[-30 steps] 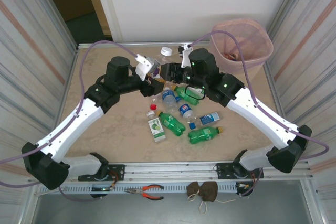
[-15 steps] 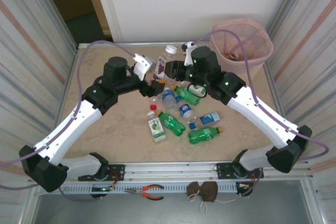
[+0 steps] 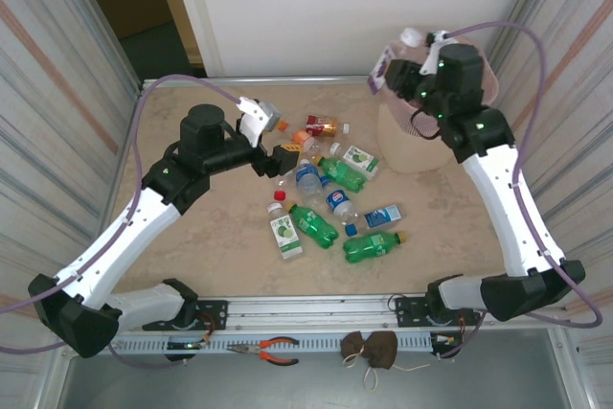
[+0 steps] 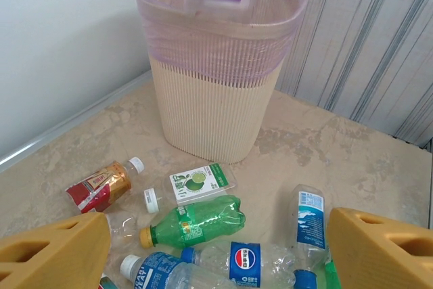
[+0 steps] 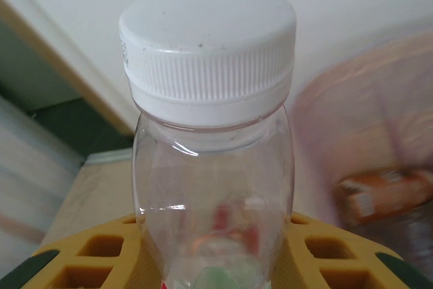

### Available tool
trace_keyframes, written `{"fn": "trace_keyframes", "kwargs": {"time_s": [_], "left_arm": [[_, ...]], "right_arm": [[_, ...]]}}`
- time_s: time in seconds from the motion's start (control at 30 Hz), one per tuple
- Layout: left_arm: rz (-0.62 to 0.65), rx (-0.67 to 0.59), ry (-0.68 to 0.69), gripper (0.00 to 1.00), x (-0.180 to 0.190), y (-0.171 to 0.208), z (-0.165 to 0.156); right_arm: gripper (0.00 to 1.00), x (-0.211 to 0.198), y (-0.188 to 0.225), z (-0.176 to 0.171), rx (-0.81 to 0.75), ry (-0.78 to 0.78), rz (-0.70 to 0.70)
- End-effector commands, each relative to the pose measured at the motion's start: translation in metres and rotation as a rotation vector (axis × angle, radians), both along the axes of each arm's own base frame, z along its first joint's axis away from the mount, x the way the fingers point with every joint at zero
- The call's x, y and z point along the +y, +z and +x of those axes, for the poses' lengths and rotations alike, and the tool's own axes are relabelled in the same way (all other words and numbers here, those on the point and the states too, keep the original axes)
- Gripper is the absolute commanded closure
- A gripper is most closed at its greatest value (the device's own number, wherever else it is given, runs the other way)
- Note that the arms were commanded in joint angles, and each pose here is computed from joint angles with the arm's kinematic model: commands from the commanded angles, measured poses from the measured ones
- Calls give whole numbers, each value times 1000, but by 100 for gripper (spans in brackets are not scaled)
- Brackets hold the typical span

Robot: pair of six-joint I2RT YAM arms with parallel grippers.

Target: Put the plastic bottles in the bin

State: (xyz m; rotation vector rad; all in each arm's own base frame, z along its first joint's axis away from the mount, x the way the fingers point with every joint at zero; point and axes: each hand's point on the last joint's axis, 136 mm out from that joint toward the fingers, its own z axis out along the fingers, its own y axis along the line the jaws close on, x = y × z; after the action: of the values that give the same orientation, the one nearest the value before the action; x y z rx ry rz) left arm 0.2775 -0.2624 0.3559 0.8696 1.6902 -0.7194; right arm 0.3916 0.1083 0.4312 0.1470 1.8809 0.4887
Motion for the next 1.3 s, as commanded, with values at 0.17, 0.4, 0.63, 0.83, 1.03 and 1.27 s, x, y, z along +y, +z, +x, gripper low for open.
{"fn": "trace_keyframes", "kwargs": {"time_s": [0.17, 0.4, 0.63, 0.83, 1.03, 1.27], "left_arm": [[-32, -9, 1, 17, 5, 8, -10], [-26, -7, 10, 16, 5, 5, -9], [-8, 4, 2, 16, 3, 0, -6], [0, 19, -6, 16, 0, -7, -4], [-4, 36, -10, 16, -1, -13, -3], [-6, 49, -3, 16, 0, -18, -3]], "right_arm": [[64, -62, 15, 31, -23, -36, -164], [65, -83, -22, 53, 115, 68, -246], [65, -83, -79, 63, 323, 193, -277], [65, -80, -128, 68, 485, 273, -280], [66, -65, -166, 73, 582, 356, -282], [66, -51, -211, 81, 693, 411, -302]]}}
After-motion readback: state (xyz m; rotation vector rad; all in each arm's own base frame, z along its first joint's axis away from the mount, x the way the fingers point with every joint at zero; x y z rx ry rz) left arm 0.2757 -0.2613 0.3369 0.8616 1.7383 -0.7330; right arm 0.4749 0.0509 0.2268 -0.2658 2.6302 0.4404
